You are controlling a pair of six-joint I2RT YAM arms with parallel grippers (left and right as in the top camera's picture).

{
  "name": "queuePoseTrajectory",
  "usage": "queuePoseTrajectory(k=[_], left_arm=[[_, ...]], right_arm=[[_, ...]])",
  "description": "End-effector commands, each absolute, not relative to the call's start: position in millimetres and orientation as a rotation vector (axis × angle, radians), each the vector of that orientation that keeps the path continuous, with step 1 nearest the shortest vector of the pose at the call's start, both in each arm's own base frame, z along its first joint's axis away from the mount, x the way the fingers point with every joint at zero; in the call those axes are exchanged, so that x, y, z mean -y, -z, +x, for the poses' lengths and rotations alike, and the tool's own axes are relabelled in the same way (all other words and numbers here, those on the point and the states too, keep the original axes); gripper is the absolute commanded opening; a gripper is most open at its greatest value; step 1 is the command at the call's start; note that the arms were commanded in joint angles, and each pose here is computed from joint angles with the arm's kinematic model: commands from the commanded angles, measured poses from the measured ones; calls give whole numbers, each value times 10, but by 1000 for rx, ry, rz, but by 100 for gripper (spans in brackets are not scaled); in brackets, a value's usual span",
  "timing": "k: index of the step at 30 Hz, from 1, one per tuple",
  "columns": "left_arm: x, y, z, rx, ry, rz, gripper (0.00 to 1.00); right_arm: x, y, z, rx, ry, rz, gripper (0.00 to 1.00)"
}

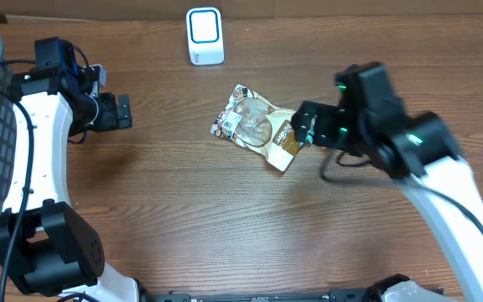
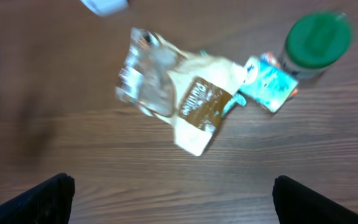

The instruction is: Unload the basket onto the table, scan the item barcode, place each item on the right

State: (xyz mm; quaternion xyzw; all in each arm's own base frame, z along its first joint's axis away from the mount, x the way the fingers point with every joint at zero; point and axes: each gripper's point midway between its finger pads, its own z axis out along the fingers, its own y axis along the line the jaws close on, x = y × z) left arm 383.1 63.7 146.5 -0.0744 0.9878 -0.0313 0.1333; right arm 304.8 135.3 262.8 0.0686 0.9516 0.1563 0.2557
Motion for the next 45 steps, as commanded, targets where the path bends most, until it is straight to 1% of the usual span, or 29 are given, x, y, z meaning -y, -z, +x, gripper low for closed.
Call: queuePoseTrajectory(k=[1,6,14,19,23,24,27,30,35,45], left_arm=[[-638,-1421,3839,-2876,92,-205,100],[-638,-1421,3839,-2876,92,-205,99],[-638,-1421,3839,-2876,92,-206,100],[-638,-1421,3839,-2876,92,-205,100],[-638,-1421,3839,-2876,92,-205,99],[-638,-1421,3839,-2876,92,-205,100],[-638,-1421,3839,-2876,92,-205,99],[-638,-1421,3839,-2876,92,-205,100],[-639,-1421,3839,-2876,91,-205,100],[-638,-1421,3839,-2876,92,-205,100]], right_arm=[[-1194,-3166,2760,-2448,-457,159,100],[-974,-3470,2411,-2338,-443,141,100],[-528,-3780,2212,-2156,-293,245,100],[-327,-3760,2254,-2129,-161,309,100],[-240,-3661,2398,-2089,-143,371,100],[-238,-3631,2469,-2064,-157,362,100],[-357,-3586,2653,-1976,-212,171,100],[-442,-3463,2748,-1843,-265,22,100],[-339,-3118,2718,-1657,-249,39,100],[-294,-2111,2513,-1498,-249,41,100]])
